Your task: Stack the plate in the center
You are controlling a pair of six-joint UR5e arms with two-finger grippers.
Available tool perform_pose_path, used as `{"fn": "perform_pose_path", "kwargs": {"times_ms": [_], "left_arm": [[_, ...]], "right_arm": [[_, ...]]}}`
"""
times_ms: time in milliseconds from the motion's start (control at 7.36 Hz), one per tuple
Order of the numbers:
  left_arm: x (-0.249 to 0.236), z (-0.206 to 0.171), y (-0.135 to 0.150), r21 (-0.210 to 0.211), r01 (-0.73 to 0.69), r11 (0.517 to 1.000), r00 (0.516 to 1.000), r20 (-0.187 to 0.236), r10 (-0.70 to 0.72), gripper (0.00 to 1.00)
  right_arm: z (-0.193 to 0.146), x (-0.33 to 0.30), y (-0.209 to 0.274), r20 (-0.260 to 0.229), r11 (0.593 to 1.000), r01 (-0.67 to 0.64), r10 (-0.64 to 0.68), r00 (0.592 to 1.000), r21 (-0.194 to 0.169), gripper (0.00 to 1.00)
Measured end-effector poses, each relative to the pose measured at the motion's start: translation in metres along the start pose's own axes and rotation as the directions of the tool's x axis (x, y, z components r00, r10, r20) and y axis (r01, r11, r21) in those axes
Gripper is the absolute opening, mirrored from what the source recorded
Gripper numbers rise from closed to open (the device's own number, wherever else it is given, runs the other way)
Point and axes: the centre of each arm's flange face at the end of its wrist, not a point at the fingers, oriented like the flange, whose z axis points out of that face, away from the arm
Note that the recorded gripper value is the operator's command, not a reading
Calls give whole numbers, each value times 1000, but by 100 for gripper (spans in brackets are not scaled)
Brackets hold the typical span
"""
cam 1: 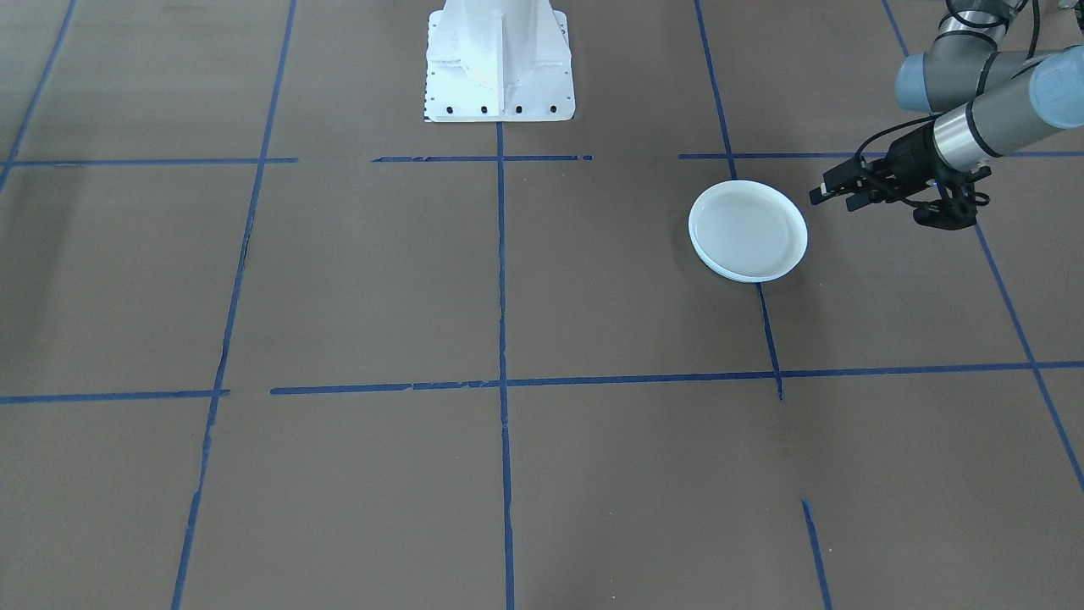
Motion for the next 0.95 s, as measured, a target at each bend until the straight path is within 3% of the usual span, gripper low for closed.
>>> {"fn": "perform_pose_path", "kwargs": {"times_ms": [272,408,544,680,816,951], "left_arm": [[-30,-39,-13,89,-90,992,996,25,88,100],[-49,-52,-19,128,-140,982,989,73,132,100],[-70,-67,-28,167,-200,965,972,154,175,100],[-95,-88,-38,180,-274,945,938,265,222,100],[-125,-114,-48,153,-344,926,878,402,260,100],[-149,-138,-52,100,-365,926,821,503,270,100]], "right_arm": [[0,0,0,0,1000,0,0,1000,0,100],[0,0,0,0,1000,0,0,1000,0,100],[0,0,0,0,1000,0,0,1000,0,100],[0,0,0,0,1000,0,0,1000,0,100],[0,0,0,0,1000,0,0,1000,0,100],[0,0,0,0,1000,0,0,1000,0,100]]}}
